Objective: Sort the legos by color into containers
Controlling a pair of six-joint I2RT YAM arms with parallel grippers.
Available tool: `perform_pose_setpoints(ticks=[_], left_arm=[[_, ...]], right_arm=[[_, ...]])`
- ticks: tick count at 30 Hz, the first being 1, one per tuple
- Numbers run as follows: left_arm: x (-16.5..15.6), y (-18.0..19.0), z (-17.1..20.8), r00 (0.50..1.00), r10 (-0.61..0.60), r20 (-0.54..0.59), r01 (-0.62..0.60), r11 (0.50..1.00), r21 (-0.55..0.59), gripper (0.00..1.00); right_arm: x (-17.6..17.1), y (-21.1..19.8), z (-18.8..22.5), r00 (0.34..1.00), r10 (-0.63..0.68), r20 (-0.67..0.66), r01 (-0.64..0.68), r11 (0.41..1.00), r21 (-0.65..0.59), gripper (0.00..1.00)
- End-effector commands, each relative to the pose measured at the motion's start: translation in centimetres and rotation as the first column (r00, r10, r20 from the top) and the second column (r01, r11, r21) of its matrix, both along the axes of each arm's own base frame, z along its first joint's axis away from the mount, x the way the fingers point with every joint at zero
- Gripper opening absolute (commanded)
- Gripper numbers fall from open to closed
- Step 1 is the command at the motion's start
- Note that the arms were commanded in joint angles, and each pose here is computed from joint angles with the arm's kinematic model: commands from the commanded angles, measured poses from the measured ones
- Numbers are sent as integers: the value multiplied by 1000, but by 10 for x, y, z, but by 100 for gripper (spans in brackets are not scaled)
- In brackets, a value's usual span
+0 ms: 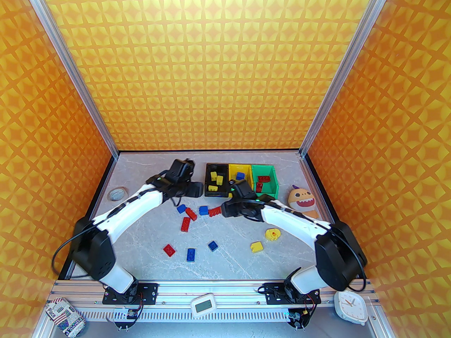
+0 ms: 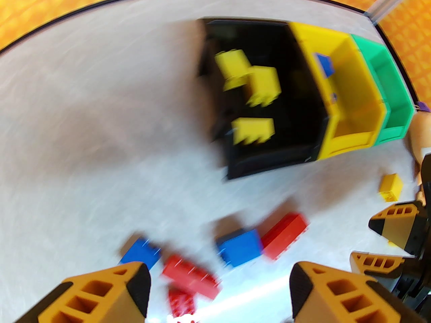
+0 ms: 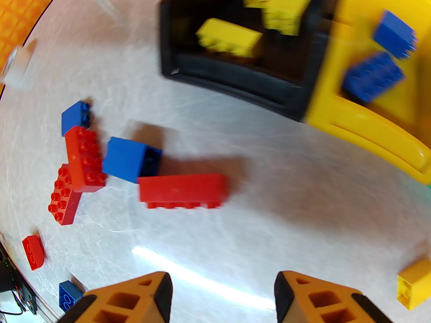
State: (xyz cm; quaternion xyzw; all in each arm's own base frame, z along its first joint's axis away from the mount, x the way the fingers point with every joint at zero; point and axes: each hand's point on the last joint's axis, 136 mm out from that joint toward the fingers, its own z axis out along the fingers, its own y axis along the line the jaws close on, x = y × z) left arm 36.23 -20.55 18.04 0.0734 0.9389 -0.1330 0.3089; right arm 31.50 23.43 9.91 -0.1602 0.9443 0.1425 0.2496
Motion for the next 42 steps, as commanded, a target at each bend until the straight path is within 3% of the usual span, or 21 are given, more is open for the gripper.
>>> perform_pose_setpoints(ticks=[1, 6, 12, 27, 42], left_arm=[[-7, 35, 6, 995, 98, 21, -98, 995, 0, 73], [-18, 84, 11, 978, 206, 22, -206, 979, 7, 73], [-32, 117, 11, 961, 275, 22, -275, 961, 10, 73], [-45, 123, 20, 960, 275, 43, -275, 961, 0, 73], [-52, 124, 22, 960, 274, 48, -274, 962, -3, 73]], right_arm=[[5, 22, 3, 999, 30, 30, -30, 1000, -8, 55], [-5, 62, -8, 995, 93, 19, -93, 996, -2, 53], [-12, 108, -19, 986, 169, 4, -168, 986, -16, 53], [12, 159, -42, 972, 235, -10, -235, 969, -83, 48], [28, 162, -69, 974, 225, -17, -224, 960, -167, 40]])
